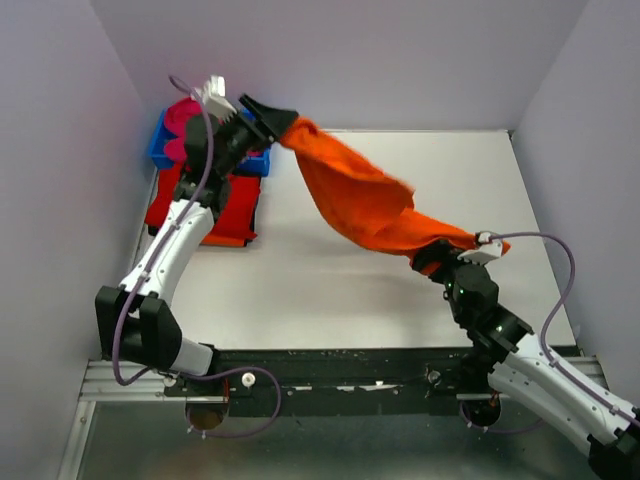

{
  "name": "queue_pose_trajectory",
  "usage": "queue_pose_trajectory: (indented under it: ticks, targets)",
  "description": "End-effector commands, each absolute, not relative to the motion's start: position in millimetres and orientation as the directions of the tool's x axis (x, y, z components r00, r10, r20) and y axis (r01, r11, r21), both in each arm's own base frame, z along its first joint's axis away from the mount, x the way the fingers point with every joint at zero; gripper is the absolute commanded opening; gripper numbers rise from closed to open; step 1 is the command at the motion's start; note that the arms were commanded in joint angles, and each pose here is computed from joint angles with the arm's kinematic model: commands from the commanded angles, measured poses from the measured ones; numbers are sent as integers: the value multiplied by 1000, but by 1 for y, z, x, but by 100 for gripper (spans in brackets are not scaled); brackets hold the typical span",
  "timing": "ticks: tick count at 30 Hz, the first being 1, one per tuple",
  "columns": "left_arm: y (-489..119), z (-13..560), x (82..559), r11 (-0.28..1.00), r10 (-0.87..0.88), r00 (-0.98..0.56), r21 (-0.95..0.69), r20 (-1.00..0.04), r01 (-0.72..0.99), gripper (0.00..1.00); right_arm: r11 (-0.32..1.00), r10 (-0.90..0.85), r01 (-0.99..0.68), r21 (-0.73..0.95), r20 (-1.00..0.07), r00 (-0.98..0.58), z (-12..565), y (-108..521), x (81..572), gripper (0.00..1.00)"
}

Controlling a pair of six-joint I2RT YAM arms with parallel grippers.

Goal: Fold and stack the t-shirts
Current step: Move the tshirt to the center of the board, then flatten out the tshirt

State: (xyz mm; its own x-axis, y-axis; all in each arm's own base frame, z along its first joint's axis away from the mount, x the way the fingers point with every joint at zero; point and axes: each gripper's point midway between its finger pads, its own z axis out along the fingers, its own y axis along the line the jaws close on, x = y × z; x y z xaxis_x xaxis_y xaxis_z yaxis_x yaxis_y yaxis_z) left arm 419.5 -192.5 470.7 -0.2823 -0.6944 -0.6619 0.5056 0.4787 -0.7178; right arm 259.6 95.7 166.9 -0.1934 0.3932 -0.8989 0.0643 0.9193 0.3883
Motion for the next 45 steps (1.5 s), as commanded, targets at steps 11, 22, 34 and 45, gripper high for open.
queue_pose_trajectory:
  ticks: [11, 22, 34, 45]
  targets:
    - [-197, 240, 386, 665, -524, -570, -722, -633, 190, 99, 921, 384, 157, 358, -904, -190, 147, 75, 253, 100]
    - [-234, 139, 269, 823, -218, -802, -546, -556, 156, 93, 773, 542, 572, 275, -755, -369, 120, 38, 206, 100]
    - [-268, 84, 259, 803, -204, -857, -581, -473, 129, 89, 744, 606, 559, 367, -723, -332, 121, 34, 193, 98]
    - [-297, 62, 291, 793, -231, -853, -598, -468, 114, 24, 780, 572, 510, 363, -746, -342, 126, 40, 201, 97]
